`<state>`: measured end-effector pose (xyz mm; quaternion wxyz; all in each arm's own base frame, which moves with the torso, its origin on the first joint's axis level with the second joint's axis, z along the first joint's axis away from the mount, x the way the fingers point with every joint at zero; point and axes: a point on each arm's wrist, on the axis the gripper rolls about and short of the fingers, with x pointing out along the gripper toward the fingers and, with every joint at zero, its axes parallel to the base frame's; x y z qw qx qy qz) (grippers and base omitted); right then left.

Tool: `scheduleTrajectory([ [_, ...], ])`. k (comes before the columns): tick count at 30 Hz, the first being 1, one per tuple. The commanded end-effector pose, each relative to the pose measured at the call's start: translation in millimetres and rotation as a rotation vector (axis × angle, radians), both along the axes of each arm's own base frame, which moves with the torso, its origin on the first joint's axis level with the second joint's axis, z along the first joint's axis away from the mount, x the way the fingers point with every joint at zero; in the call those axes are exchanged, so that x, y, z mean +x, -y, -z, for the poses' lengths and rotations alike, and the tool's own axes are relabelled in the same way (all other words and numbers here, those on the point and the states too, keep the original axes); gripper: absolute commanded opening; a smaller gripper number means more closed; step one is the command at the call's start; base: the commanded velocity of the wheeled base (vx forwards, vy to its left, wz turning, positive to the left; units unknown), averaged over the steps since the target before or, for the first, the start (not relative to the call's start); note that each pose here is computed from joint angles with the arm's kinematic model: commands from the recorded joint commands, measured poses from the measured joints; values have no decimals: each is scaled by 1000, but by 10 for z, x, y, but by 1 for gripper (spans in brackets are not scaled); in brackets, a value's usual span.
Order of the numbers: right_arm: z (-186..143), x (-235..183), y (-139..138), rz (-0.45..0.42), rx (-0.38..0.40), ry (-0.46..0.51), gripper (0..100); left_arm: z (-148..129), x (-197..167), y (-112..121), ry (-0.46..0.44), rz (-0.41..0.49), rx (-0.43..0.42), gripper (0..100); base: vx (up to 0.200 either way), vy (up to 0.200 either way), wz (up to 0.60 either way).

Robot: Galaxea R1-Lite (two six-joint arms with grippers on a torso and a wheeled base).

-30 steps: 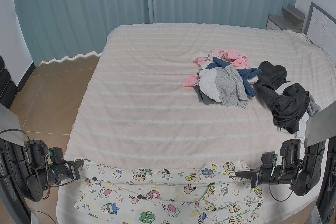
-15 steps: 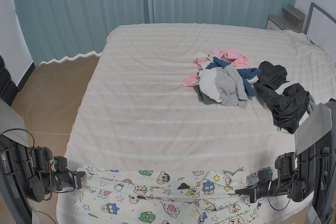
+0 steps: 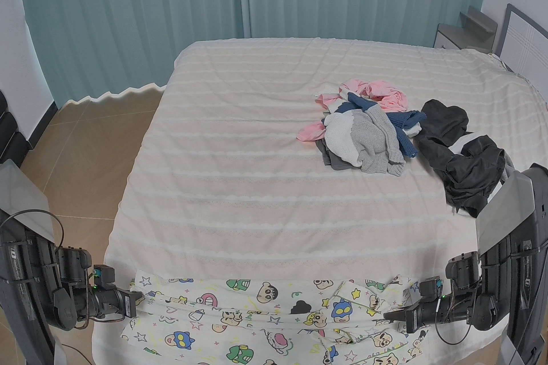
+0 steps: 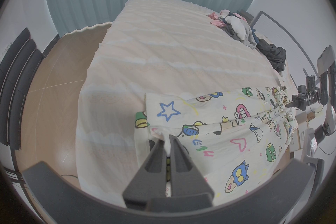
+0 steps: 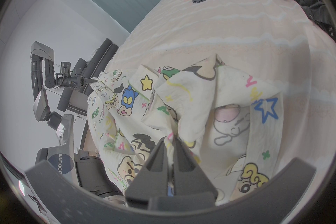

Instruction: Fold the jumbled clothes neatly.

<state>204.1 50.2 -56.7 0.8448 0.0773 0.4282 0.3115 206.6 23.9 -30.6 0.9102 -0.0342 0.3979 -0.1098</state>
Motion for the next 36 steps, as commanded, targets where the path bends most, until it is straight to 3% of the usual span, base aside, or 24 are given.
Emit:
scheduleTrajectory([
  [1,14,-41,35,21,-16,-24,0,31,-46,6,-30,-1,-4,0,0,0,0],
  [2,14,-41,35,21,-16,-24,0,31,-46,6,-30,-1,-4,100,0,0,0],
  [3,24,-38,58,36,-22,-27,100,31,-46,6,-30,-1,-4,100,0,0,0],
  [10,14,-22,110,80,-45,-18,100,13,-43,-9,-21,-13,-11,100,0,0,0],
  [18,-112,33,250,162,-42,39,100,-140,-35,-175,63,-108,-51,100,0,0,0],
  [22,-286,72,338,209,-26,117,100,-409,-45,-225,160,-188,-199,100,0,0,0],
  [27,-460,89,357,212,-6,195,100,-526,-53,-219,186,-244,-297,100,0,0,0],
  [32,-569,88,336,186,18,244,100,-610,-52,-214,202,-306,-396,100,0,0,0],
  [34,-658,80,274,153,27,287,100,-687,-61,-192,203,-334,-500,100,0,0,0],
  [36,-668,74,222,123,24,297,100,-689,-62,-190,194,-347,-524,100,0,0,0],
])
